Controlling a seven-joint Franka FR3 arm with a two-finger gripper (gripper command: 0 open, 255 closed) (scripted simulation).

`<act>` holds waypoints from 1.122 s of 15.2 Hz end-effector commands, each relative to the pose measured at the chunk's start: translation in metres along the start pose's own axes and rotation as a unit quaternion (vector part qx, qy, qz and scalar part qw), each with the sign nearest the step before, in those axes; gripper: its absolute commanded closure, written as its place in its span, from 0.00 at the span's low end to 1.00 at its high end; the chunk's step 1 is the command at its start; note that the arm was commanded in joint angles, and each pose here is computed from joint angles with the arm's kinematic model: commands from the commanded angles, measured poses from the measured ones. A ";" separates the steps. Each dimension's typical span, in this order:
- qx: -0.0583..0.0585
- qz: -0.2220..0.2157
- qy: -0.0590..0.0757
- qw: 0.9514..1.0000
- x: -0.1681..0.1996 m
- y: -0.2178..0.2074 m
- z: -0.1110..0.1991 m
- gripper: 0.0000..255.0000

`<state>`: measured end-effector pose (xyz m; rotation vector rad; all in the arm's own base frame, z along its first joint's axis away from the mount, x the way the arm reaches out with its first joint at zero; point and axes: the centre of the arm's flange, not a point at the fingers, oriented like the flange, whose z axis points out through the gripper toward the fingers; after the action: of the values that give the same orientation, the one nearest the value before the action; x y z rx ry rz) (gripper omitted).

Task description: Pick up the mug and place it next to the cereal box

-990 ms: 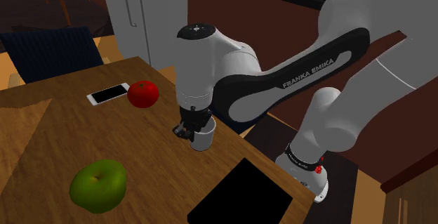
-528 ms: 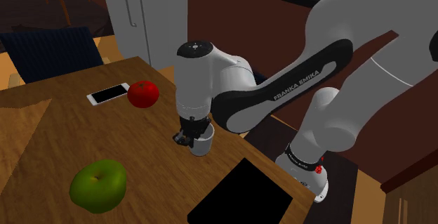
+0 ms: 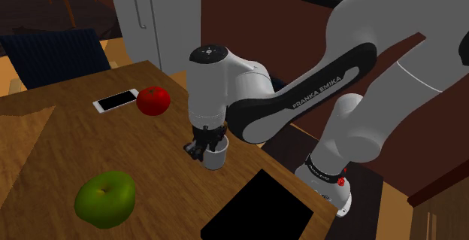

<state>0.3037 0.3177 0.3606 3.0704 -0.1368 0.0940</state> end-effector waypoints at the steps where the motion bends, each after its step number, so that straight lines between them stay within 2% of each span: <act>1: 0.000 0.000 0.000 1.000 0.000 0.000 0.000 0.00; 5: 0.000 0.000 0.000 1.000 0.000 0.000 0.000 0.00; 9: 0.000 0.000 0.000 1.000 0.000 0.000 -0.050 0.00; 17: 0.000 0.000 0.000 1.000 0.000 0.000 -0.050 0.00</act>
<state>0.3008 0.3212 0.4104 3.0705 -0.1368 0.0943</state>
